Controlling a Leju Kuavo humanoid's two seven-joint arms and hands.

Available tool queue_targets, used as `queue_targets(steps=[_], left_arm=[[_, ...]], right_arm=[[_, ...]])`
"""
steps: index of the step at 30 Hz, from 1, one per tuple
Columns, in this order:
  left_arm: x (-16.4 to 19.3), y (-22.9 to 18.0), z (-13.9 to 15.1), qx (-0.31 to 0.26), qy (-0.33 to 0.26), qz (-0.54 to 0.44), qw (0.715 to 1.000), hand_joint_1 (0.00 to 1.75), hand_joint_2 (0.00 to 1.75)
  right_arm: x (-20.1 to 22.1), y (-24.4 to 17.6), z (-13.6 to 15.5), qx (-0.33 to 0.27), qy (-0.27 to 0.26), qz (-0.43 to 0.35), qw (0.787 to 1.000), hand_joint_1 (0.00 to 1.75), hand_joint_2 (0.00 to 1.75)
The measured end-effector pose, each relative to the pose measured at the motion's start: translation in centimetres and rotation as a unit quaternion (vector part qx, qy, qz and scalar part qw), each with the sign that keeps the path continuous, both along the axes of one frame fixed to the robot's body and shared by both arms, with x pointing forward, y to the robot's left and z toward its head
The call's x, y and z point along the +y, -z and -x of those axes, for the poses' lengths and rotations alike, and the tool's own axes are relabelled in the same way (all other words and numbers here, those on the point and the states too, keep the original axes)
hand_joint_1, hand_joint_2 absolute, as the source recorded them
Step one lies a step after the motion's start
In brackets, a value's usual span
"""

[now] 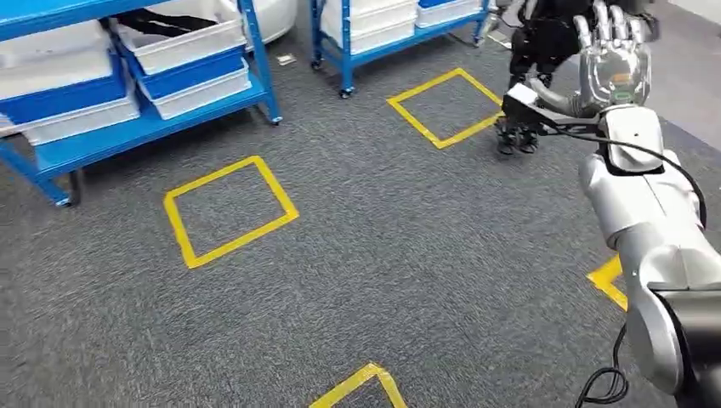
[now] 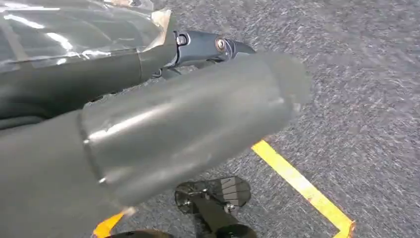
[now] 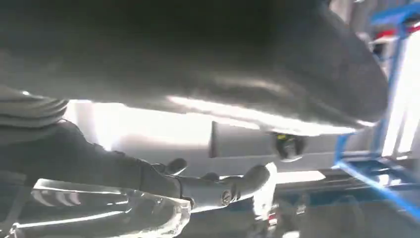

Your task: Take the parts from the cabinet and place them on the table.

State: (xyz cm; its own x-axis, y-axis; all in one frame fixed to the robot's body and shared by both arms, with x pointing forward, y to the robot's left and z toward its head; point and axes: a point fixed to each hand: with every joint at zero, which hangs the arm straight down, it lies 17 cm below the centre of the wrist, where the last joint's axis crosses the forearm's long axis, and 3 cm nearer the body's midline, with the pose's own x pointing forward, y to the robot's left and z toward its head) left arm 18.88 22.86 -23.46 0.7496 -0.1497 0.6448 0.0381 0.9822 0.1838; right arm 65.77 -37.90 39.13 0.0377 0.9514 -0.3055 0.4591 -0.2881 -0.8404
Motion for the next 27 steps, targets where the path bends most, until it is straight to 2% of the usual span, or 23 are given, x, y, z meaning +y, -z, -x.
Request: queue_targets(steps=[6,10,12,22,24,27], left_arm=[[0.0,-0.2,-0.5,-0.005,0.003,-0.002,1.000,0.00,0.00],[0.7,-0.2,-0.5,-0.010,-0.002,-0.010,1.000,0.00,0.00],[1.0,-0.4,-0.9,-0.016,-0.006,-0.011,1.000,0.00,0.00],[2.1,0.0,0.4,-0.011,-0.023,-0.018,1.000,0.00,0.00],[2.1,0.2,1.1,-0.006,-0.025,-0.018,1.000,0.00,0.00],[2.2,0.1,0.7,-0.009,-0.027,-0.019,0.999,0.00,0.00]], right_arm=[[1.2,2.3,0.1,0.013,-0.010,0.001,1.000,0.00,0.00],[5.1,5.7,0.3,0.027,-0.034,-0.009,0.999,0.00,0.00],[5.2,8.1,0.6,0.042,-0.028,-0.014,0.999,0.00,0.00],[2.3,18.4,2.9,0.120,0.012,-0.031,0.992,0.00,0.00],[2.0,19.3,3.2,0.128,0.014,-0.031,0.991,0.00,0.00],[1.0,20.4,3.6,0.137,0.023,-0.029,0.990,0.00,0.00]])
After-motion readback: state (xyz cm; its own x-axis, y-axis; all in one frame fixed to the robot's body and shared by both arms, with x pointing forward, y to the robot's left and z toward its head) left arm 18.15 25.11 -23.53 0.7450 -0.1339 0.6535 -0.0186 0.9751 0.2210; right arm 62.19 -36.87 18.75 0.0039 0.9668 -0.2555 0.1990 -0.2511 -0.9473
